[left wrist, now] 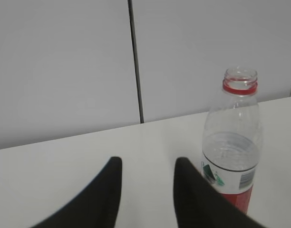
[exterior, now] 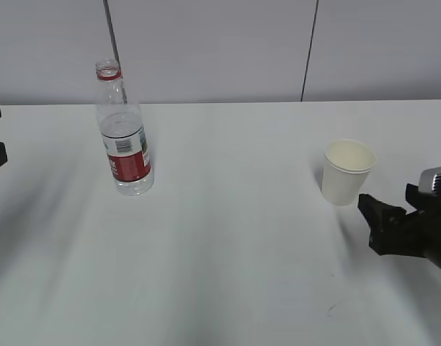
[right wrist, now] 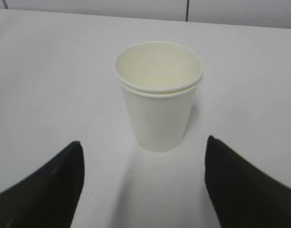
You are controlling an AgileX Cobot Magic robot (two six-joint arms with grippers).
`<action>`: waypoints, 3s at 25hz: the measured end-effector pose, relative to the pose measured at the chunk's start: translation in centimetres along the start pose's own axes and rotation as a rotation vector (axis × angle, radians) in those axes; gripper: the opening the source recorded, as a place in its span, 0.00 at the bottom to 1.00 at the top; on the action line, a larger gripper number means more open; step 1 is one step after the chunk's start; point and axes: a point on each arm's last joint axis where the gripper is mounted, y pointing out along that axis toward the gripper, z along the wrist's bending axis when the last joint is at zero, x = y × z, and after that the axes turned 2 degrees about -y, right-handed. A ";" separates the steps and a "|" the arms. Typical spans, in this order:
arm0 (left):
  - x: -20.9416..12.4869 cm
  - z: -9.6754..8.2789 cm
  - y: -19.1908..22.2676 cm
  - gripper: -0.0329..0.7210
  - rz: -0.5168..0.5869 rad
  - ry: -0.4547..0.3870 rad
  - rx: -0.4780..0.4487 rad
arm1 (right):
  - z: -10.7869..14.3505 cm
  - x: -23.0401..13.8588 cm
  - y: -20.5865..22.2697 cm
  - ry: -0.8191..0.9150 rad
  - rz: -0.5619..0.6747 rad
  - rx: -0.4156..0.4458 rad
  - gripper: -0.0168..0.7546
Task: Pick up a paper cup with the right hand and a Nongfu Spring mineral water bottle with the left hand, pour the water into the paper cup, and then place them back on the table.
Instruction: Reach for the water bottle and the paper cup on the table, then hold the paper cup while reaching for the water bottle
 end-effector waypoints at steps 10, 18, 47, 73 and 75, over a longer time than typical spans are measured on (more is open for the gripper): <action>0.0 0.0 0.0 0.36 0.000 0.000 0.000 | 1.1 -0.2 0.0 -0.054 -0.001 0.125 0.78; 0.0 0.0 0.0 0.36 0.000 0.000 0.000 | 0.4 -0.2 0.0 0.015 0.003 0.048 0.79; 0.1 0.0 0.0 0.36 -0.016 0.000 -0.001 | -0.1 -1.5 9.6 0.065 -0.018 0.004 0.85; 0.1 0.0 0.0 0.37 -0.012 -0.018 -0.001 | -0.2 -1.6 13.2 0.066 -0.068 0.001 0.72; 0.0 0.0 0.0 0.40 0.002 -0.019 -0.001 | -0.2 -1.6 13.2 0.066 -0.068 0.001 0.71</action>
